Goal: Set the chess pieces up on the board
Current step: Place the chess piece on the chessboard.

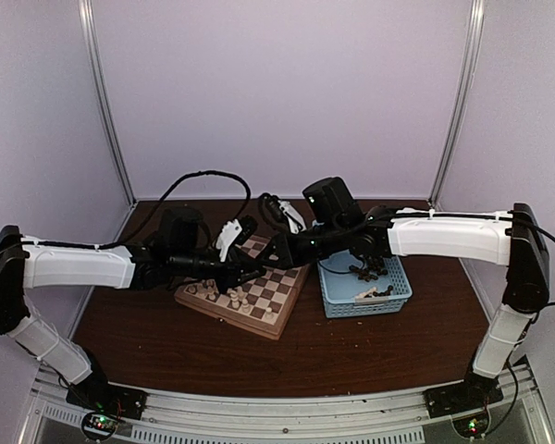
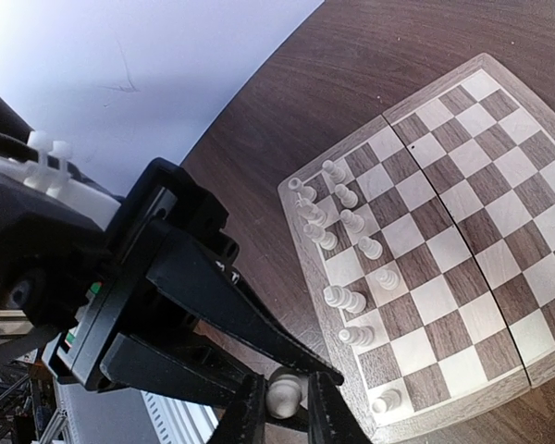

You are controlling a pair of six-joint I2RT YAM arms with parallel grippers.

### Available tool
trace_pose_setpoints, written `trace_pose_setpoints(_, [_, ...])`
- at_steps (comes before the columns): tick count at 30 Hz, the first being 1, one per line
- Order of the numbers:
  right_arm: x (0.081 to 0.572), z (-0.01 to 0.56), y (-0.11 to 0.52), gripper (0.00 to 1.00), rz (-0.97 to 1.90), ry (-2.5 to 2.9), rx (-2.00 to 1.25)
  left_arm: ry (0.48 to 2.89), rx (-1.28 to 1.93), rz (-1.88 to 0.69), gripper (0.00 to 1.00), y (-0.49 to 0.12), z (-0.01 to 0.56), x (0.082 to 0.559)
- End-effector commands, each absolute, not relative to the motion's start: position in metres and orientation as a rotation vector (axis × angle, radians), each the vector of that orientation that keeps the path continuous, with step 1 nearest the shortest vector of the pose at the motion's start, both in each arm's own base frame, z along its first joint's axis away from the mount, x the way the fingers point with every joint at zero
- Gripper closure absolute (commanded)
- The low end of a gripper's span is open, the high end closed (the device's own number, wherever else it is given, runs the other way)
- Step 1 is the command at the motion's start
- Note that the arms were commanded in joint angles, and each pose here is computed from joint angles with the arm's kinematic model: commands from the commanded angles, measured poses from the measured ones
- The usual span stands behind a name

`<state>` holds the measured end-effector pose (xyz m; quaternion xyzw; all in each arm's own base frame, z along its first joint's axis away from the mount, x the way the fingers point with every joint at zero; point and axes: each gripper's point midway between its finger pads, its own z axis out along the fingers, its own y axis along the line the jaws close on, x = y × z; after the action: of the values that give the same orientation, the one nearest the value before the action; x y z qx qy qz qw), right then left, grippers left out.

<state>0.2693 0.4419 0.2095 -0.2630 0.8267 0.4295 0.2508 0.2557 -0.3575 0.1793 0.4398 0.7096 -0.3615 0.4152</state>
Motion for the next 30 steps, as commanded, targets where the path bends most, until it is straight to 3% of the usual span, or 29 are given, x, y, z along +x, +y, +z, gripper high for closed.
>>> trace_pose_setpoints(1, [0.273, 0.208, 0.444, 0.86, 1.157, 2.254, -0.731, 1.668, 1.107, -0.952, 0.98, -0.371, 0.21, 0.257])
trace_pose_setpoints(5, [0.275, 0.21, 0.44, 0.97, 1.131, 2.247, -0.718, 1.671, 1.103, -0.948, 0.88, -0.371, 0.21, 0.258])
trace_pose_setpoints(12, [0.286, 0.201, 0.424, 0.98, 0.979, 2.273, -0.728, 1.694, 1.06, -0.942, 0.45, -0.367, 0.205, 0.26])
trace_pose_setpoints(14, [0.29, 0.194, 0.415, 0.98, 0.895, 2.289, -0.744, 1.713, 1.016, -0.927, 0.39, -0.361, 0.204, 0.262])
trace_pose_setpoints(18, [0.295, 0.183, 0.404, 0.98, 0.766, 2.29, -0.8, 1.766, 0.875, -0.895, 0.34, -0.34, 0.209, 0.272])
trace_pose_setpoints(30, [0.298, 0.156, 0.425, 0.97, 0.746, 2.255, -0.896, 2.011, 0.49, -0.558, 0.36, -0.239, 0.206, 0.31])
